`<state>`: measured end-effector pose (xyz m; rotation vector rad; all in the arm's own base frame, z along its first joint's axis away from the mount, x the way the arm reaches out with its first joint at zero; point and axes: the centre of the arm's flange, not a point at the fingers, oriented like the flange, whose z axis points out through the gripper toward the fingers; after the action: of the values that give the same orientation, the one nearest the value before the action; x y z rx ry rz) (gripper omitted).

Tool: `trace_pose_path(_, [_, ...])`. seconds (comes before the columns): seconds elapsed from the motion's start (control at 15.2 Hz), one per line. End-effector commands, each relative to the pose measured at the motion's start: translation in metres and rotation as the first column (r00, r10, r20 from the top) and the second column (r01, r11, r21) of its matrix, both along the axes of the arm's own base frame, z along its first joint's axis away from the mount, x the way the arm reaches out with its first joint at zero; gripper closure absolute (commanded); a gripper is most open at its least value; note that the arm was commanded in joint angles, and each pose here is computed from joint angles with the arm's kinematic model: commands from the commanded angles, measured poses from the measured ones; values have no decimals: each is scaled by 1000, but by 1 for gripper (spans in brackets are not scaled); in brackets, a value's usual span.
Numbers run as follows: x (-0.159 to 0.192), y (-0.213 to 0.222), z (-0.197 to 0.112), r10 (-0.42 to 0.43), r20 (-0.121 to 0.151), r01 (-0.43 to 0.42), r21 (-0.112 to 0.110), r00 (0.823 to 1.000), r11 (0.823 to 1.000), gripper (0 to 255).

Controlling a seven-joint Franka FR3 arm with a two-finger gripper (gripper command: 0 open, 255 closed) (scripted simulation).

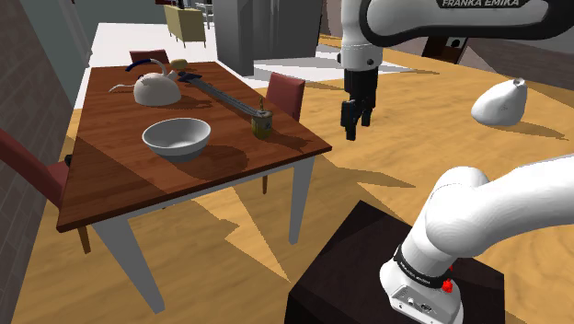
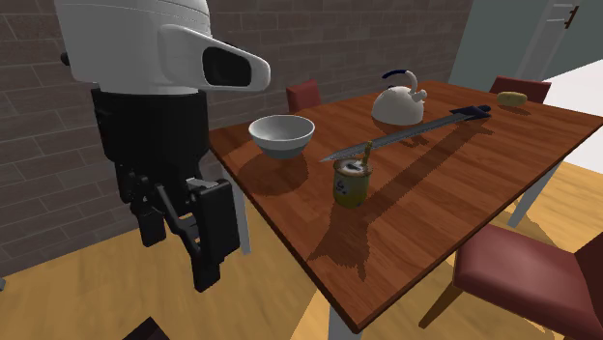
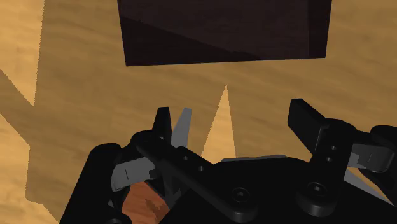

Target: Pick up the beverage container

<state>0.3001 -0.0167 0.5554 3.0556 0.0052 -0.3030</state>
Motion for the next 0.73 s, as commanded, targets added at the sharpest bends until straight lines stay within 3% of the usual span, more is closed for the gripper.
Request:
trace_pose_path(0.0, [0,0,0,0,0,0,0,1000,1000,0])
trace_pose_path(0.33, [52,-31,-9,161,25,-162,26,987,986,0])
trace_pose_path(0.66, [108,-54,-18,318,55,-320,48,947,946,0])
